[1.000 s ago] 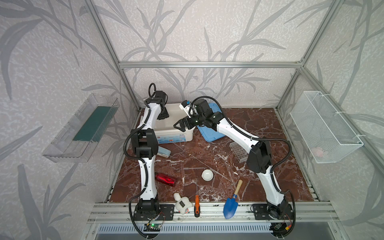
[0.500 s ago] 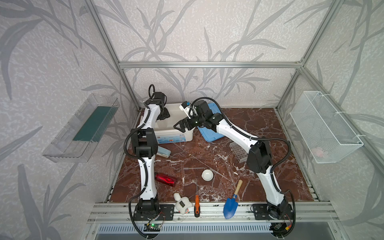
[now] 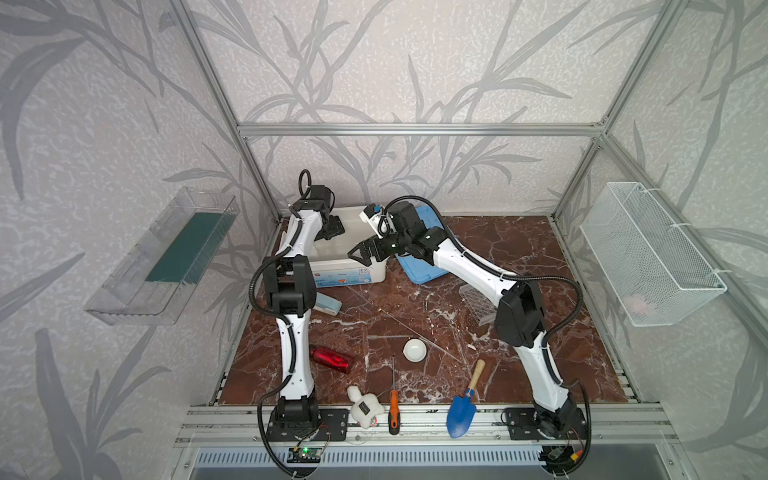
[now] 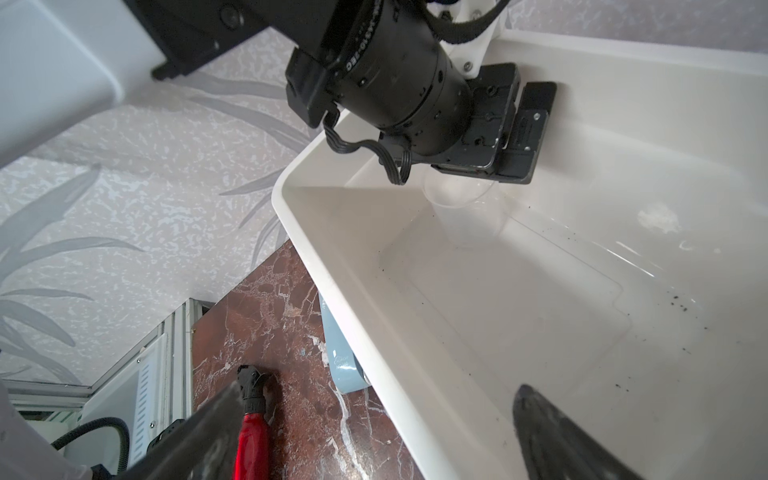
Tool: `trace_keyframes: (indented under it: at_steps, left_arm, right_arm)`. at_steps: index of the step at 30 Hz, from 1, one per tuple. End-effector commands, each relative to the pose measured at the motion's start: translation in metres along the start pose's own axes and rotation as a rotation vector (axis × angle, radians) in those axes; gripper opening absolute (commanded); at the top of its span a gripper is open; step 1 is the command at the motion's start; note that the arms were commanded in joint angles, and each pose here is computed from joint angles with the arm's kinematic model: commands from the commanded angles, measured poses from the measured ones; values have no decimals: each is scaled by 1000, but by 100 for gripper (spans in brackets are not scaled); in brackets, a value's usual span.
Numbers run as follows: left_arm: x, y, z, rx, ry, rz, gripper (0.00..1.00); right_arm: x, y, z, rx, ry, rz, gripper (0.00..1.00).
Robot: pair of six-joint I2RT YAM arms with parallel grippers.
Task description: Organize the chemistry lab equipment
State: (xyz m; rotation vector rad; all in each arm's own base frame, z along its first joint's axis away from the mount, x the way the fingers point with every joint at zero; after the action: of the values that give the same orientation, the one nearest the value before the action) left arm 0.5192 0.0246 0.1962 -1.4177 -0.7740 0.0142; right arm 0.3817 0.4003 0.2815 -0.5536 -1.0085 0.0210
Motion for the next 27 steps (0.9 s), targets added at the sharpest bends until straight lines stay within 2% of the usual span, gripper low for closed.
trace_keyframes:
  at_steps: [1,12,17,19,22,27]
  left_arm:
    - [1,-28,1,-30,5,2,99]
    - [8,-86,-3,-67,40,-87,99]
    - [1,-141,-15,-123,84,-145,99]
    - [-5,-165,-19,-142,110,-177,99]
    - [-22,-204,-26,-251,131,-172,99]
    - [-66,-258,-41,-373,299,-185,99]
  right_arm:
    - [23,-27,17,7,-37,-74,99]
    - [27,-49,29,-4,-46,-86,99]
    - [20,-71,35,-65,-76,-66,99]
    - [14,-86,39,-105,-85,-51,99]
    - [1,-110,44,-151,-86,-53,99]
    - [-29,-153,56,-208,-83,-41,99]
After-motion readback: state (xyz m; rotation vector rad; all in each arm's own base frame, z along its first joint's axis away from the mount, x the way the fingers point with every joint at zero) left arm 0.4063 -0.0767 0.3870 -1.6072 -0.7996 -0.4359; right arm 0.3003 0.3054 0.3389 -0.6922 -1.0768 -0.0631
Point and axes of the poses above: each gripper's point midway between its finger pads, its own y axis out along the fingers, its own z axis along the line the jaws close on, x = y × z, the point moved 10 cm from there along -y, back along the fingers, and after that the axes turned 2 degrees about -y, right-handed, at the moved point
